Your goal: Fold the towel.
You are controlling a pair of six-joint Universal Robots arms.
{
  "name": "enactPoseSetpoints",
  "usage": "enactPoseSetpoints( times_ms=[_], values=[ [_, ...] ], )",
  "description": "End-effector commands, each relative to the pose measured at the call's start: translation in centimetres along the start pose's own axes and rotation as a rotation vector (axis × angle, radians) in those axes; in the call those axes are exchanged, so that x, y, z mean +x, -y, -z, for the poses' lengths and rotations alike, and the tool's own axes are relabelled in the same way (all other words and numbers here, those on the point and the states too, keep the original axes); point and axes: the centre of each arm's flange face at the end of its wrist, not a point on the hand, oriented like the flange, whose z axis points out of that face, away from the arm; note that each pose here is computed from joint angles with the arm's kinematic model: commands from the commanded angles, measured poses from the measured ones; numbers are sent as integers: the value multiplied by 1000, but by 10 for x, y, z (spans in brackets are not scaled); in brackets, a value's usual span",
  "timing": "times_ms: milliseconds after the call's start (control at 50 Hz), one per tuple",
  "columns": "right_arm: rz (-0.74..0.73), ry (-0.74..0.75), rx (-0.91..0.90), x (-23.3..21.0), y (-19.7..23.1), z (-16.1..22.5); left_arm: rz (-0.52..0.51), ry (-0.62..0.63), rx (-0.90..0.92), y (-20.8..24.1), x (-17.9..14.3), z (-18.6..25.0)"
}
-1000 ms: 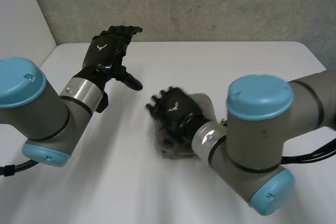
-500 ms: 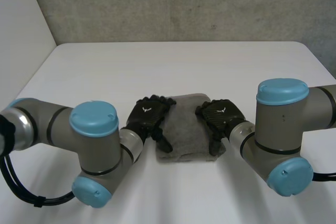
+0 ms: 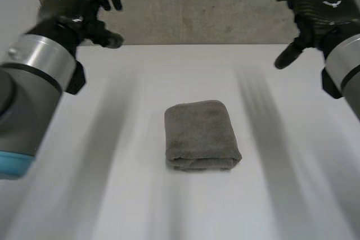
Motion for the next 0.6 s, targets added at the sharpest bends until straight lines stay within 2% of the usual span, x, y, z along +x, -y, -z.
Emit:
enactPoseSetpoints(
  times_ms=[20,80,460,600],
  values=[
    [11,-40,-35,5,-4,-1,-67,34,-178,-2,-8,4],
    [11,-40,-35,5,-4,-1,-80,37,-346,-27,-9,2],
    [23,-22,-43,2,-7,-1,-81,48,-349,-28,-12,-1],
    [62,-3,-89,-2,-23,-7,-80,48,-342,-27,-12,-1]
  ],
)
